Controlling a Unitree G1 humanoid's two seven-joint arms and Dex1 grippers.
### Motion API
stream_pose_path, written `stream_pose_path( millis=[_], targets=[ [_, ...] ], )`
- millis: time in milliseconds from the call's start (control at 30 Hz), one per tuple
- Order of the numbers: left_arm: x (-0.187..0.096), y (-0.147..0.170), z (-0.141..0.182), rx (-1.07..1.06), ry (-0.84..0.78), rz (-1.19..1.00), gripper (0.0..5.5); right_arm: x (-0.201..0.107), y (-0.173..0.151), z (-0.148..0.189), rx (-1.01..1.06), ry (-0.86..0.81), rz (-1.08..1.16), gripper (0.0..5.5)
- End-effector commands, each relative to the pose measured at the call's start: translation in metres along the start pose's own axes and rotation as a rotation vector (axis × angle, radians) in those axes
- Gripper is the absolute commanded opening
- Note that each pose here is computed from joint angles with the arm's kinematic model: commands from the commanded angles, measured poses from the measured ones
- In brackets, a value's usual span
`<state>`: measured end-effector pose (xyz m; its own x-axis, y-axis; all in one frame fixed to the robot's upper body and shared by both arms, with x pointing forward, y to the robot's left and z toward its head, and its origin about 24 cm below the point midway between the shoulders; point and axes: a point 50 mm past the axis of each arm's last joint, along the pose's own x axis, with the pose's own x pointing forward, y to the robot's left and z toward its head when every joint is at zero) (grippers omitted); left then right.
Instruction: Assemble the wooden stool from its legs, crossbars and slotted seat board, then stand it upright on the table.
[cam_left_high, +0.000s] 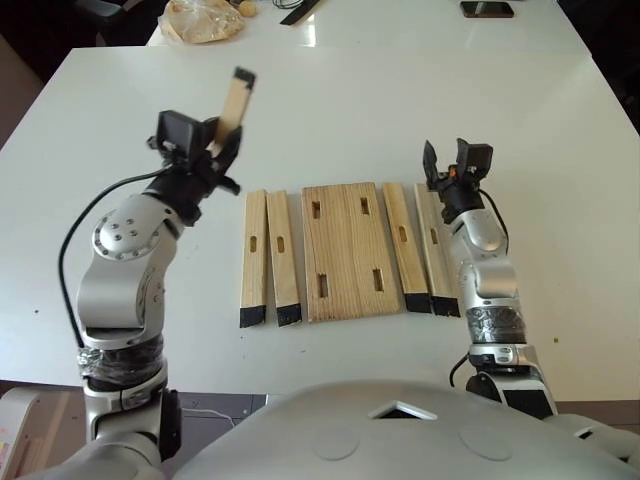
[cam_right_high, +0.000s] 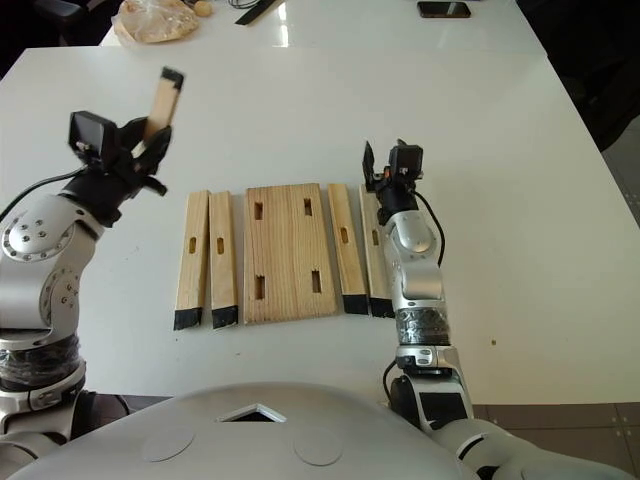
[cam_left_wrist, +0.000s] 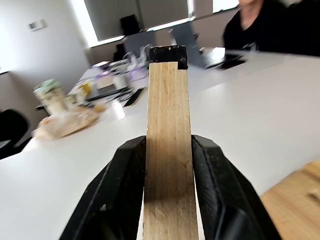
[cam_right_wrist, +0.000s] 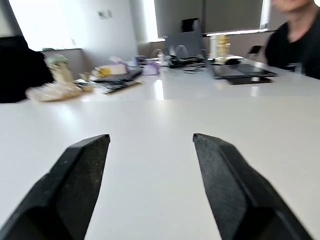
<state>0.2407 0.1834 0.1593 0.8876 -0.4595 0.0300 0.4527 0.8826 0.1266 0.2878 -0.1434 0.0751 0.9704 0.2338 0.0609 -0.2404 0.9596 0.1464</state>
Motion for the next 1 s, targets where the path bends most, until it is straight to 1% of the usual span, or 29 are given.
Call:
stream_pose_path(
  millis=[33, 133, 233, 267, 433, 633, 1000],
  targets=[
    [0.000, -0.020, 0.016, -0.306, -0.195, -0.277, 1.32, -0.007, 0.031, 0.060, 0.183, -0.058, 0.522, 3.06],
    [0.001, -0.018, 0.010, -0.341, -0.199, -0.367, 1.32, -0.021, 0.035, 0.080, 0.223, 0.016, 0.847, 3.06],
    [0.001, -0.023, 0.013, -0.352, -0.192, -0.517, 1.32, -0.034, 0.033, 0.095, 0.230, 0.099, 1.066, 3.06],
    [0.002, -0.023, 0.014, -0.355, -0.189, -0.547, 1.32, -0.037, 0.033, 0.098, 0.229, 0.118, 1.107, 3.06],
    [-0.004, -0.029, 0.020, -0.401, -0.185, -0.686, 1.32, -0.037, 0.032, 0.105, 0.223, 0.160, 1.169, 3.06],
    [-0.016, -0.038, 0.026, -0.461, -0.160, -0.845, 1.32, -0.036, 0.035, 0.114, 0.227, 0.151, 1.209, 3.06],
    [-0.018, -0.044, 0.018, -0.483, -0.097, -0.891, 1.32, -0.037, 0.047, 0.116, 0.239, 0.156, 1.312, 3.06]
  ],
)
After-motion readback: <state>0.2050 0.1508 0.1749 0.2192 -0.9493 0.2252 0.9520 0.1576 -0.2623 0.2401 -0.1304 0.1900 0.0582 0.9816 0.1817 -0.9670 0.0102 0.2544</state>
